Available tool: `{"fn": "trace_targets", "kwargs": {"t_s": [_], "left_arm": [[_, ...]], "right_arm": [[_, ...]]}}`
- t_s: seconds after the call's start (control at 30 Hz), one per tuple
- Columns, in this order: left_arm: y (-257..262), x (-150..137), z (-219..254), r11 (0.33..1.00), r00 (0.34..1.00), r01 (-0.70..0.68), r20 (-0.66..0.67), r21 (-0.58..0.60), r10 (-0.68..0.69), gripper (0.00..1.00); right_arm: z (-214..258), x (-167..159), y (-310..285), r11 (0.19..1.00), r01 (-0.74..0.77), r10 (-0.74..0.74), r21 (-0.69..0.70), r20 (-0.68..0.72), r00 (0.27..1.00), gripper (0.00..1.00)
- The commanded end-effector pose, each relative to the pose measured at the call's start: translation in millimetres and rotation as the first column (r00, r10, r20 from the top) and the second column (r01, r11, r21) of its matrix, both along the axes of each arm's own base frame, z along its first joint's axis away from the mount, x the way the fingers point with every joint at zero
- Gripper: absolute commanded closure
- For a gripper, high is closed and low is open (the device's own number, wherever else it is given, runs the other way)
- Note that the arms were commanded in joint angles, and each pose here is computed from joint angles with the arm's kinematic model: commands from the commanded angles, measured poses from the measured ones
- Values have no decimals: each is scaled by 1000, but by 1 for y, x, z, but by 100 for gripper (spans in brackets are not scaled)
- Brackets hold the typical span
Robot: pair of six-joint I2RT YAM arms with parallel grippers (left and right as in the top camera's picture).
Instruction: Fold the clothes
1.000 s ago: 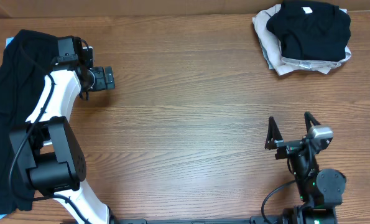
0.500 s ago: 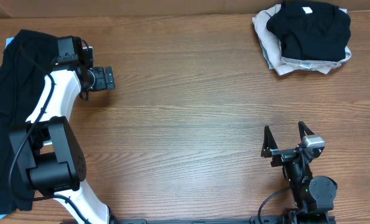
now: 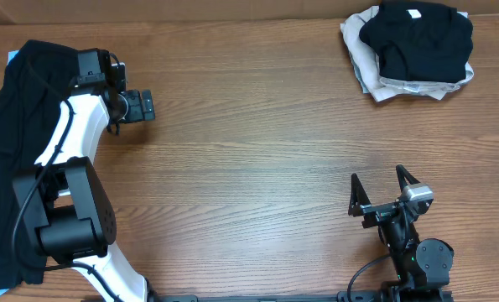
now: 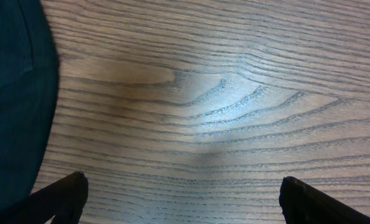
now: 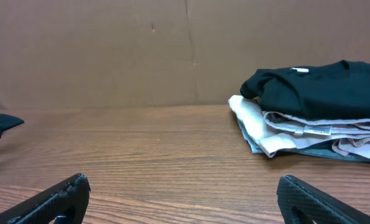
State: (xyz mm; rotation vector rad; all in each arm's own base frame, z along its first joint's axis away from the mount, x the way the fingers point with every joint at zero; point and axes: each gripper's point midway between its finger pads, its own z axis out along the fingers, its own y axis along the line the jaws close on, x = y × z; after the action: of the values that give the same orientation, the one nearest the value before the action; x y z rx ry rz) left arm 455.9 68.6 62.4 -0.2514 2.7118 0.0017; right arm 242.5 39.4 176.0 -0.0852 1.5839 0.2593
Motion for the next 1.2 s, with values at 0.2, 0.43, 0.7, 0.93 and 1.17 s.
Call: {"fn": "trace_targets", "kwargs": {"t_s": [0.2,0.43,0.7,0.93,1.17], "left_arm": [[-1,-1,-2,1000,1000,-17,-5,-10,17,0],[-1,-1,-2,1000,1000,-17,-5,-10,17,0],[-1,2,38,1000,996,-16,85,3,16,0],[-3,-13,165,999,931,-23,364,43,6,0],[-12,-70,294,996,772,-44,636,83,-19,0]], "right_arm": [[-2,0,2,1000,-9,9,-3,5,1000,0],[-2,0,2,1000,-9,9,-3,5,1000,0],[-2,0,2,1000,-9,9,-3,5,1000,0],[-2,0,2,1000,-9,9,-3,5,1000,0],[-2,0,2,1000,-9,9,-3,5,1000,0]]}}
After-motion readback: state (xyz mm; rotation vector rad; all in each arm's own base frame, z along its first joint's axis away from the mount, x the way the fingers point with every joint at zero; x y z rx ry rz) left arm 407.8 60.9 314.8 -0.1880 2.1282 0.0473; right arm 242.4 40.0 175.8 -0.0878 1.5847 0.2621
